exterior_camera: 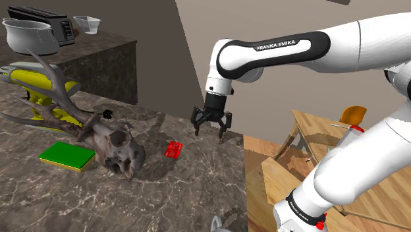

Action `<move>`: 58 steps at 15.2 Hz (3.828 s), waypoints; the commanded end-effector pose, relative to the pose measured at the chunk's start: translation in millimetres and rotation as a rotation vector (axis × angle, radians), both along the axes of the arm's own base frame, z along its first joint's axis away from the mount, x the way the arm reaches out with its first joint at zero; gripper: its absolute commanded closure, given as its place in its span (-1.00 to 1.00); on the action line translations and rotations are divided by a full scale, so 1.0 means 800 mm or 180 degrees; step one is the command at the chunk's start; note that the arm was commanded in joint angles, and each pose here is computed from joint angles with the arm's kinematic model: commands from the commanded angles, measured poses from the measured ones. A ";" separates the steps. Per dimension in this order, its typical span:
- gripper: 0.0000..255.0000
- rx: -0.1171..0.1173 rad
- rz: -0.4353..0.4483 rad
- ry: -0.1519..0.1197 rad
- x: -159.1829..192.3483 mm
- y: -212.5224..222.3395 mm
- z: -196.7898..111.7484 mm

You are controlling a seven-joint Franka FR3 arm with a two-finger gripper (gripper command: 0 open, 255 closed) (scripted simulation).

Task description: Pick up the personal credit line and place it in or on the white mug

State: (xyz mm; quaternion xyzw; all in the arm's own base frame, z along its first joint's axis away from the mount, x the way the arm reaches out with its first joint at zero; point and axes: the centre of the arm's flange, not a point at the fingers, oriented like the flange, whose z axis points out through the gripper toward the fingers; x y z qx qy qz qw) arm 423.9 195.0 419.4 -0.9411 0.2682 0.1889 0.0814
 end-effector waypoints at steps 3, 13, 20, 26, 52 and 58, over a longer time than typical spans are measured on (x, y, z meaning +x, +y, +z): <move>-1.00 0.0092 -0.0332 0.0196 0.036 0.038 -0.035; -1.00 0.0242 -0.0864 0.0512 0.094 0.103 -0.112; -1.00 0.0242 -0.0864 0.0512 0.083 0.115 -0.137; 1.00 0.0242 -0.0864 0.0512 0.083 0.115 -0.137; 1.00 0.0242 -0.0864 0.0512 0.083 0.115 -0.025; 1.00 0.0242 -0.0864 0.0512 0.083 0.115 0.015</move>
